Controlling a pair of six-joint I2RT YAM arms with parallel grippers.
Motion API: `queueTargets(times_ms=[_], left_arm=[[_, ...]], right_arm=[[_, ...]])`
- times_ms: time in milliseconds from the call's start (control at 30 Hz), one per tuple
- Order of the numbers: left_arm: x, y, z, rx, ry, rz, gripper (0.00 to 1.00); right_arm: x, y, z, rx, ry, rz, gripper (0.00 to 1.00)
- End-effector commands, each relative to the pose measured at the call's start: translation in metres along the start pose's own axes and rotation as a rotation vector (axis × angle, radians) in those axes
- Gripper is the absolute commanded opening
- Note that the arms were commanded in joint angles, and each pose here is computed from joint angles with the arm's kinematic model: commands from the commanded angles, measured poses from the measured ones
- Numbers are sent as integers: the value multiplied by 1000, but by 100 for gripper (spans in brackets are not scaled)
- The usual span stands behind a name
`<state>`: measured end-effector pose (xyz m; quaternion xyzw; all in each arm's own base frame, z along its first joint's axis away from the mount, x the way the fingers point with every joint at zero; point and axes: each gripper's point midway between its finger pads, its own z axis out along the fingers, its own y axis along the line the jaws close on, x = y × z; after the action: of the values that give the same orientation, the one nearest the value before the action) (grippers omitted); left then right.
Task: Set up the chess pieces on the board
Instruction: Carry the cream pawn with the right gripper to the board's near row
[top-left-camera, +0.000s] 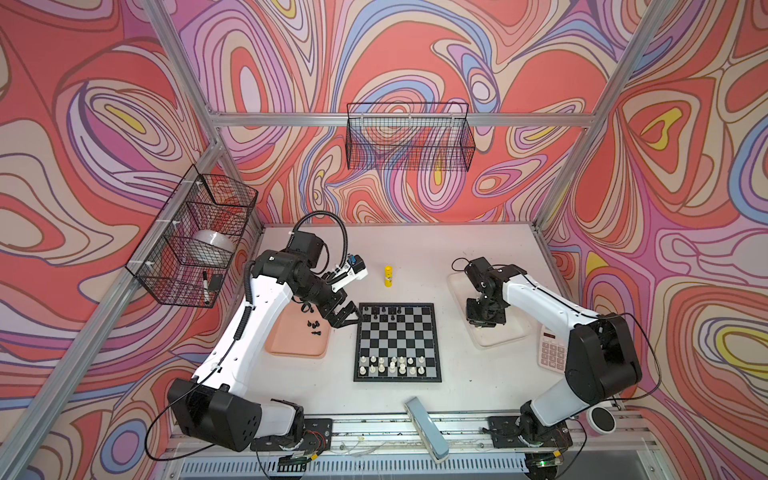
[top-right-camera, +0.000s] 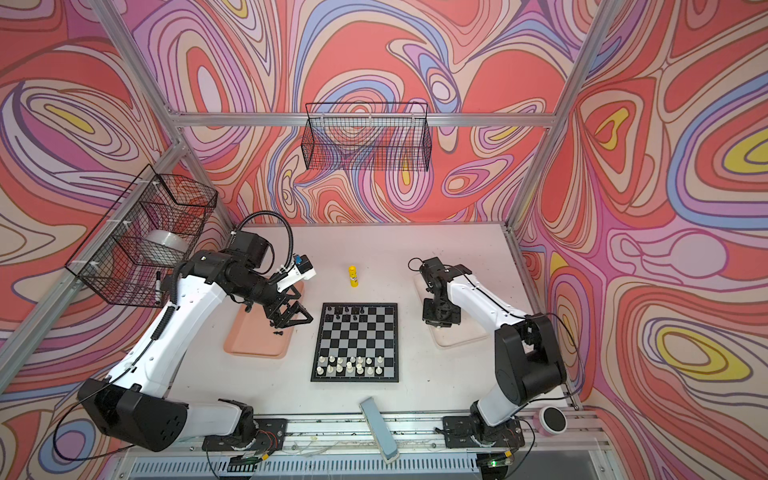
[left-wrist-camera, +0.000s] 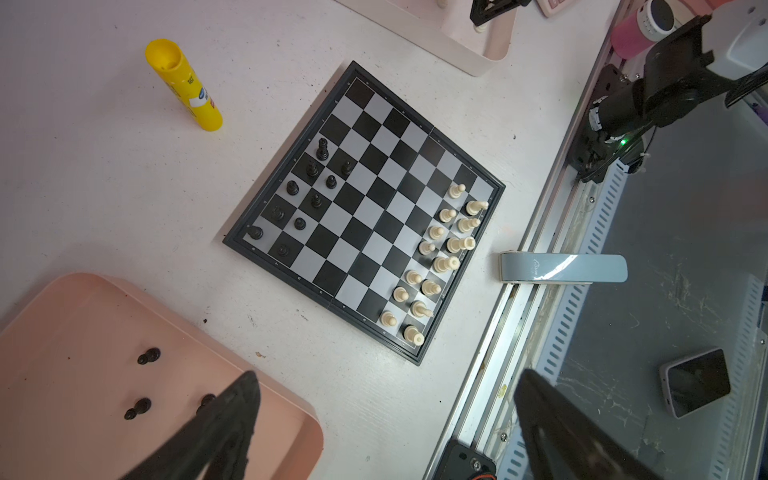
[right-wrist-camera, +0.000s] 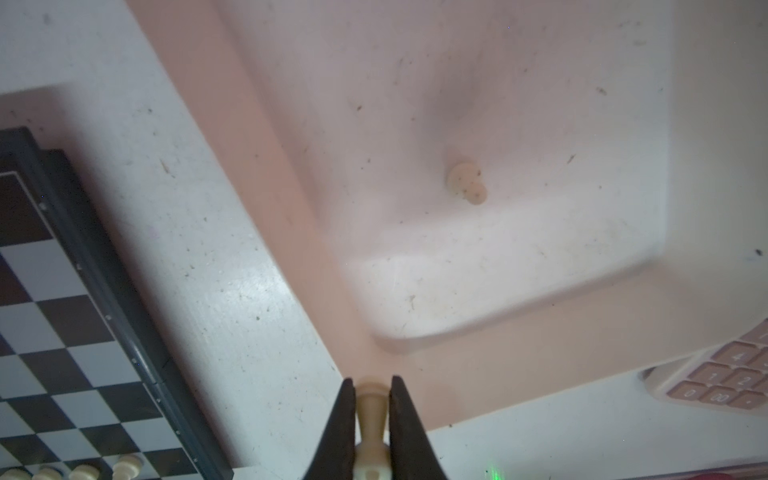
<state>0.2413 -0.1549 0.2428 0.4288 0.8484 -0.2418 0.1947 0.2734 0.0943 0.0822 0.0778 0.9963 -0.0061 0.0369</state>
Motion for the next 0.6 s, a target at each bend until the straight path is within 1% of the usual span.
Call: queueTargets(times_ms=[0,267,567], left_arm=[[3,0,-2,-16,-4,5,97],[4,1,-1,-19,-12,-9,97],[5,5,2,-26,-14,-24,97]], right_arm=[[5,11,-6,15,4,-17,13],[34,58,-14,-29,0,-79,13],[74,90,-15,-54,-9,-126,13]])
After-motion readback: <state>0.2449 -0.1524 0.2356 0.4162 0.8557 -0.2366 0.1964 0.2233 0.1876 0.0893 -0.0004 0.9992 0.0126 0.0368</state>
